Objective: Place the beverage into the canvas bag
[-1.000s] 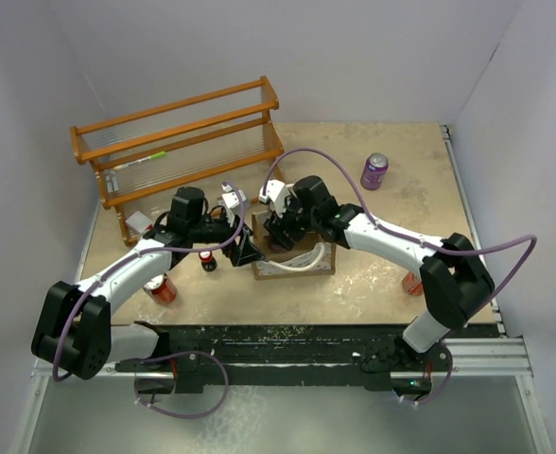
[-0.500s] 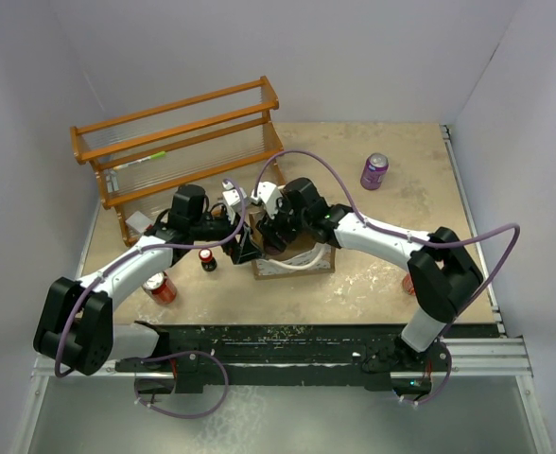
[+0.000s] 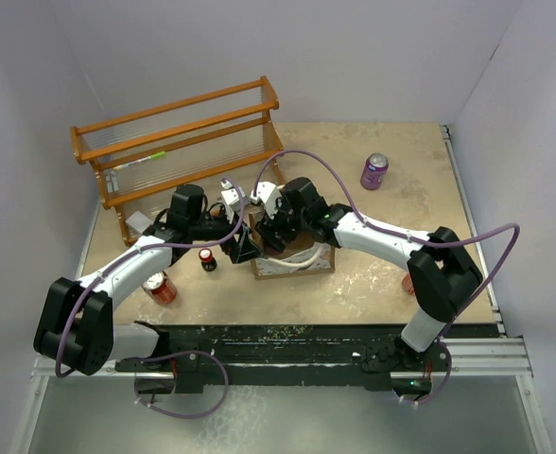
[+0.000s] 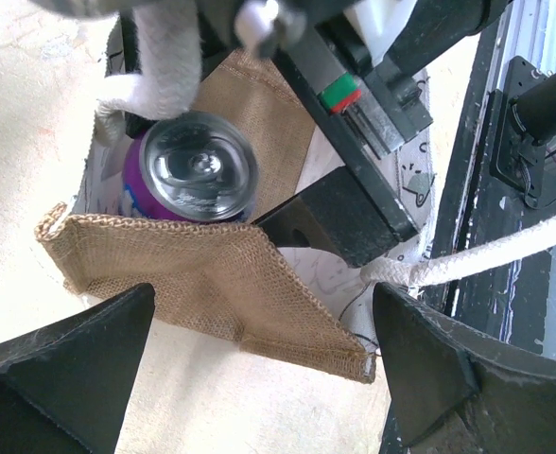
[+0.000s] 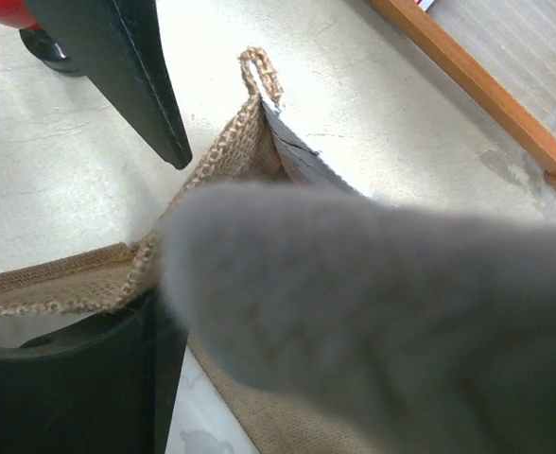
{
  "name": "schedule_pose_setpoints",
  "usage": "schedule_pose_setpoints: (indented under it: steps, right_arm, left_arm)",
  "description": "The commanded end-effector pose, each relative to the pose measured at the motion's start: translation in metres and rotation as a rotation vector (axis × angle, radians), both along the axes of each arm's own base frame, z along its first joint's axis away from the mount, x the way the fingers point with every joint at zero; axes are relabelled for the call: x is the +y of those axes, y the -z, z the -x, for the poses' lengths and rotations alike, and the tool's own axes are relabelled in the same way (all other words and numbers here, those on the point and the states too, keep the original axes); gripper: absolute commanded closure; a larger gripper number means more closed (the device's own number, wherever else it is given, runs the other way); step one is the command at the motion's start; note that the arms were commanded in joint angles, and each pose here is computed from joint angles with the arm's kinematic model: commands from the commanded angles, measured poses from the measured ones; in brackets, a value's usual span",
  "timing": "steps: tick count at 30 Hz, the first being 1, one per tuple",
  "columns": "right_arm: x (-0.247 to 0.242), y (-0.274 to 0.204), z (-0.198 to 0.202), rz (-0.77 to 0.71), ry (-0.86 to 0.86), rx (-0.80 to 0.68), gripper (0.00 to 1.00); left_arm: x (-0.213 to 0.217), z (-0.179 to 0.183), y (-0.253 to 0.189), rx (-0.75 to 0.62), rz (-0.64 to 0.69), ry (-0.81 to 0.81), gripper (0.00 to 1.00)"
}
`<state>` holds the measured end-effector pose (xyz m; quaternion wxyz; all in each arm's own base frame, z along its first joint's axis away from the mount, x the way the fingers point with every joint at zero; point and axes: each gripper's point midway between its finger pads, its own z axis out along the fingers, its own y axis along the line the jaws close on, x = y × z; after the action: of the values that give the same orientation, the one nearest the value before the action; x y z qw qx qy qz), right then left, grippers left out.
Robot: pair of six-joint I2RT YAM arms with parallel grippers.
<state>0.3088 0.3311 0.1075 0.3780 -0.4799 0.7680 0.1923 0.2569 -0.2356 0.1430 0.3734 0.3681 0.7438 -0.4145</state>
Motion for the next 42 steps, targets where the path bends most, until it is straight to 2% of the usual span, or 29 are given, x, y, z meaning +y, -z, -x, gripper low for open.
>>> schedule_pose_setpoints:
  steps: [1, 9, 18, 26, 42]
  right_arm:
    - [0.023, -0.058, -0.012, -0.126, -0.031, -0.101, 0.22]
    - [0.024, -0.068, -0.010, -0.135, -0.049, -0.113, 0.11]
    - [0.011, -0.089, 0.007, -0.138, -0.110, -0.164, 0.11]
    - [-0.002, -0.083, 0.032, -0.109, -0.206, -0.162, 0.16]
    - [-0.009, -0.035, 0.036, 0.000, -0.221, -0.052, 0.19]
  left_arm:
    - [0.004, -0.007, -0.008, -0.049, -0.008, -0.011, 0.01]
    - [0.005, -0.007, -0.010, -0.055, -0.008, -0.014, 0.01]
    - [0.005, -0.006, -0.019, -0.075, 0.005, 0.002, 0.01]
    - [0.005, -0.007, -0.029, -0.099, 0.003, 0.011, 0.01]
    - [0.003, -0.012, -0.037, -0.096, 0.004, 0.015, 0.01]
